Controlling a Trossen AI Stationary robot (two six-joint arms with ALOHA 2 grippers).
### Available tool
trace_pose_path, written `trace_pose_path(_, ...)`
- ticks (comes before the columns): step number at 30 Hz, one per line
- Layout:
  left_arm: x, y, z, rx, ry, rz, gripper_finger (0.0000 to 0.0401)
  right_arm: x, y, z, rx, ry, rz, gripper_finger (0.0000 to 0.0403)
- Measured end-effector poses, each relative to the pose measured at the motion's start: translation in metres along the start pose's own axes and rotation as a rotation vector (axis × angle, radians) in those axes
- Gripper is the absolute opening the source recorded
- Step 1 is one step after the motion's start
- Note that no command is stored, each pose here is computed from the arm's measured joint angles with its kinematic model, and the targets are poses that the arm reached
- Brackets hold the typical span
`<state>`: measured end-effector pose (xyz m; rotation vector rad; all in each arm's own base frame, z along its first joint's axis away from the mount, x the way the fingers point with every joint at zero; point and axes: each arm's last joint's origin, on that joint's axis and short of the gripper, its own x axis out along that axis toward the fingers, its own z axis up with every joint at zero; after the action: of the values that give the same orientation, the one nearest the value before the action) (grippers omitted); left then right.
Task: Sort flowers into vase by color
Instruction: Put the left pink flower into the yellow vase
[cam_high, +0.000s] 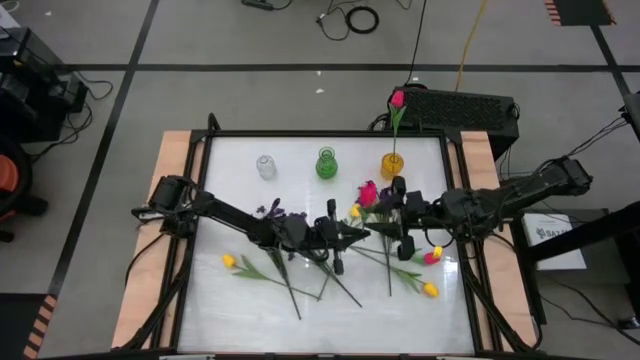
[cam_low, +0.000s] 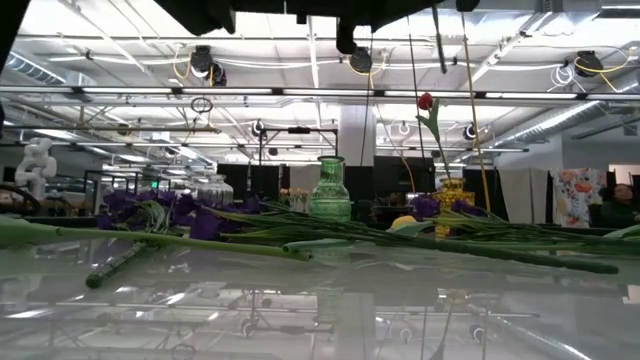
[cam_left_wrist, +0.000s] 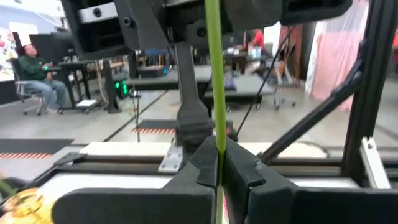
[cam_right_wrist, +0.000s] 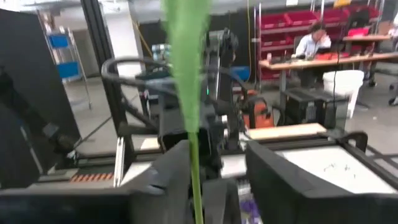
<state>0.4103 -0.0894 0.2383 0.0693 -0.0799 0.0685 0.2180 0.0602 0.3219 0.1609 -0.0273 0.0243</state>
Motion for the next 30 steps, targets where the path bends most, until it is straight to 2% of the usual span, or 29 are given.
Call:
trace_pose_path(4, -0.003, 0.002, 0.005, 0.018, 0.053, -0.002, 0.0007, -0.006, 0.001, -0.002, 0.005, 0.046, 0.004, 0.0197)
trace_pose_path(8, -0.004, 0.002, 0.002, 0.030, 0.095, -0.008, 0.0006, -0.004, 0.002, -0.006, -0.006, 0.069, 0.001, 0.0220)
trace_pose_path(13, -0.004, 0.004, -0.005, 0.041, 0.158, -0.008, 0.0006, 0.003, 0.003, -0.013, -0.040, 0.099, -0.002, 0.0228)
trace_pose_path(17, -0.004, 0.004, -0.007, 0.049, 0.184, -0.010, 0.0005, 0.005, 0.003, -0.014, -0.055, 0.095, 0.000, 0.0218)
trace_pose_path(22, -0.005, 0.004, -0.009, 0.055, 0.206, -0.012, 0.0005, 0.005, 0.004, -0.012, -0.056, 0.078, 0.002, 0.0171)
trace_pose_path(30, -0.005, 0.006, -0.009, 0.034, 0.208, 0.039, 0.0030, 0.003, 0.003, -0.014, -0.078, 0.112, -0.001, 0.0020)
